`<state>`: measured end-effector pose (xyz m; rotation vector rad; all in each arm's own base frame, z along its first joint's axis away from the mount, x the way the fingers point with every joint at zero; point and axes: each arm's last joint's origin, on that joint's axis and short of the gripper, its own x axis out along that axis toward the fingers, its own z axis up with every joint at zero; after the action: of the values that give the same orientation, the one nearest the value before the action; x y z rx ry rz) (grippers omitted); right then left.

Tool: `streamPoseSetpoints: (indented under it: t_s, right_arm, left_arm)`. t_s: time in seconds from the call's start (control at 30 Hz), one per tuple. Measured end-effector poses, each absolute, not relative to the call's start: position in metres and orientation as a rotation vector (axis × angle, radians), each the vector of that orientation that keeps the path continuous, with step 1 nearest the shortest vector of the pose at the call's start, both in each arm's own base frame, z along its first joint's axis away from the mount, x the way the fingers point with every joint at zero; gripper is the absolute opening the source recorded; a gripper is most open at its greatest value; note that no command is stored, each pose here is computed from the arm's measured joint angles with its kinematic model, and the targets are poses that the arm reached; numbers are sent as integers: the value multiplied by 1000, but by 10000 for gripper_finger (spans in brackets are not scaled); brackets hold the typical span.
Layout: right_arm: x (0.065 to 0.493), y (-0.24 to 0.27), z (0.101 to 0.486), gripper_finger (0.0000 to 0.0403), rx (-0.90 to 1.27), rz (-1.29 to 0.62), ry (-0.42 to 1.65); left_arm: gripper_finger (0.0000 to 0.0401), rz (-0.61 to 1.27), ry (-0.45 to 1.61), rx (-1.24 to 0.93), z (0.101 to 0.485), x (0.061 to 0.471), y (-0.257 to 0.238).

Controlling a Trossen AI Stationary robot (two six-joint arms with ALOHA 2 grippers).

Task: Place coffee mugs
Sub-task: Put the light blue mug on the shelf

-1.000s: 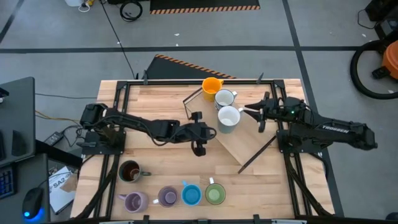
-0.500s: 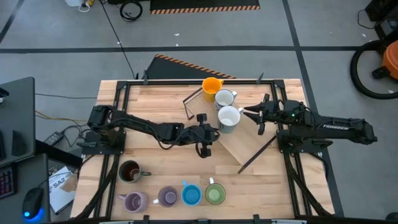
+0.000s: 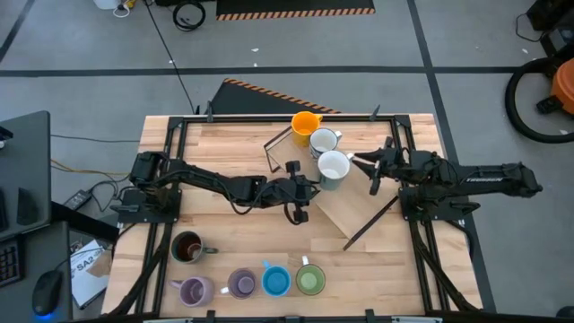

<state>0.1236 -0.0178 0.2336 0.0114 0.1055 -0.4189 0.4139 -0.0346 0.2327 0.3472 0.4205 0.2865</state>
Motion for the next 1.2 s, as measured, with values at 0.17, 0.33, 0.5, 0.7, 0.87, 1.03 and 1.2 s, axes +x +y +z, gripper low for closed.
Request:
streamPoseSetpoints:
  t_s: [0.17,0.33,0.5,0.7,0.87,1.03,1.2]
  right_arm:
    - [124,-17,234,114,-16,-442,105]
    - [123,-18,234,114,-39,-480,110]
    - [124,-19,233,114,-61,-522,122]
    - [124,-18,233,114,-70,-495,130]
    - [124,-17,234,114,-72,-488,133]
    - [121,-16,245,114,-84,-503,160]
    - [119,-16,253,114,-110,-536,164]
  left_arm:
    - [116,290,408,349,234,415,-33]
    - [116,306,404,339,235,416,-23]
    - [116,305,376,324,237,417,-19]
    - [116,285,370,330,238,417,-26]
    - [116,276,370,338,237,416,-28]
    - [116,275,374,348,237,416,-30]
    - [116,291,376,399,238,415,-36]
